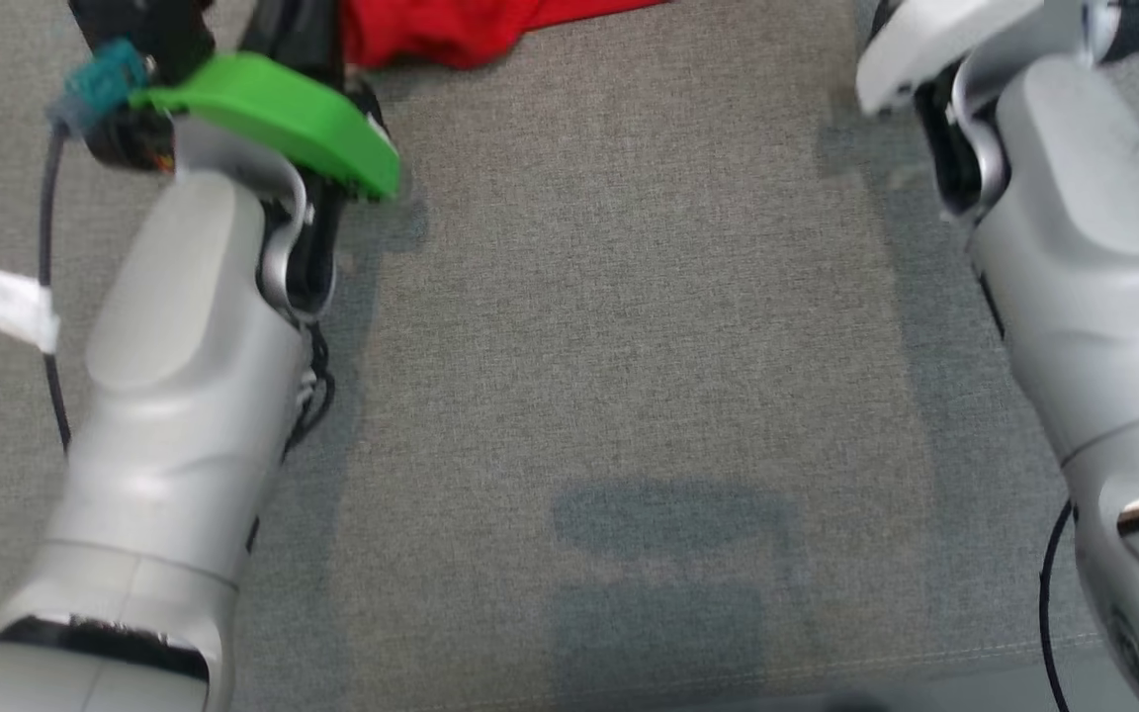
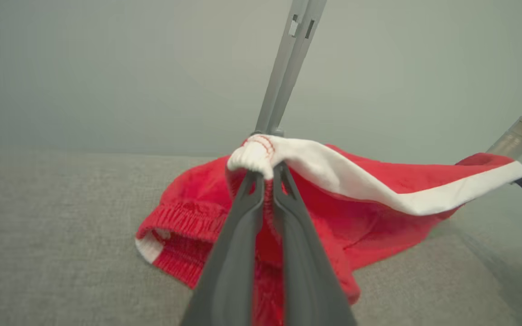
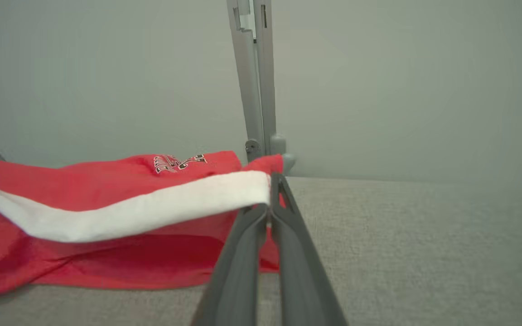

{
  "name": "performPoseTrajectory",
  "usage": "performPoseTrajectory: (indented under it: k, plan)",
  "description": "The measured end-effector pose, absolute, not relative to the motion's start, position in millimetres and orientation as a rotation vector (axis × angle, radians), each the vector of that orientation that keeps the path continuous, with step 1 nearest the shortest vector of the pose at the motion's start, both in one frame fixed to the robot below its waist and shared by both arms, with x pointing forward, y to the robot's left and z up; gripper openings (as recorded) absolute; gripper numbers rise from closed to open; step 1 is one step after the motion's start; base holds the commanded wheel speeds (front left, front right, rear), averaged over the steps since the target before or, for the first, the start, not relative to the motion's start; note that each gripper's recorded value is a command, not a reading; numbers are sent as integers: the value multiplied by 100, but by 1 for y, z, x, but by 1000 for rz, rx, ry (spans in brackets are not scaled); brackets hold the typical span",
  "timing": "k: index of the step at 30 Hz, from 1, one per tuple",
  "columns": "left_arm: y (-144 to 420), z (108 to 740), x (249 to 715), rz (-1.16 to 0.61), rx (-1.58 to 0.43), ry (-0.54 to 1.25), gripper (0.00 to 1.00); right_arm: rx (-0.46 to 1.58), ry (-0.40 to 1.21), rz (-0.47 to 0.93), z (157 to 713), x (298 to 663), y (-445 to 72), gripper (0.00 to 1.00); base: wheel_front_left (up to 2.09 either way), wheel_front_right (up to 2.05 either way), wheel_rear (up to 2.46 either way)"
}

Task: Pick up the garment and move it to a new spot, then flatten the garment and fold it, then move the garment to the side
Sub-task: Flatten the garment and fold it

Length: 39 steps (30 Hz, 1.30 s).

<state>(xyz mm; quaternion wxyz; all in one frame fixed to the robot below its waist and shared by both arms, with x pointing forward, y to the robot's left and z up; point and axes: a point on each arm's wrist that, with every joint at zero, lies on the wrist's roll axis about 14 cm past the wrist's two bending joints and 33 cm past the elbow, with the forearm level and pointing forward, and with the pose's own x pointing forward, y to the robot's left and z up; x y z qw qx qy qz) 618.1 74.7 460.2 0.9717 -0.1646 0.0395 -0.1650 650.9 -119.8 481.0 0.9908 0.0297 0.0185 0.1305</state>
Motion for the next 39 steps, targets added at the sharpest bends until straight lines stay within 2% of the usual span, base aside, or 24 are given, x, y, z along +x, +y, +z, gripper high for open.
performPoseTrajectory:
  k: [5,12,16,21,30,39]
  plan:
    - [72,420,576,-325,-388,172,0,116,140,269,427,604,-121,0,0,0,0]
    - [79,410,518,-338,-404,190,0,186,134,228,413,532,-143,0,0,0,0]
    - [76,415,487,-399,-340,187,0,200,152,203,409,491,-151,0,0,0,0]
    - [78,423,450,-448,-256,176,0,211,148,174,419,450,-158,0,0,0,0]
    - [87,433,391,-410,-240,191,0,243,205,125,436,383,-161,0,0,0,0]
    - [91,449,353,-376,-250,243,0,161,233,69,465,345,-182,0,0,0,0]
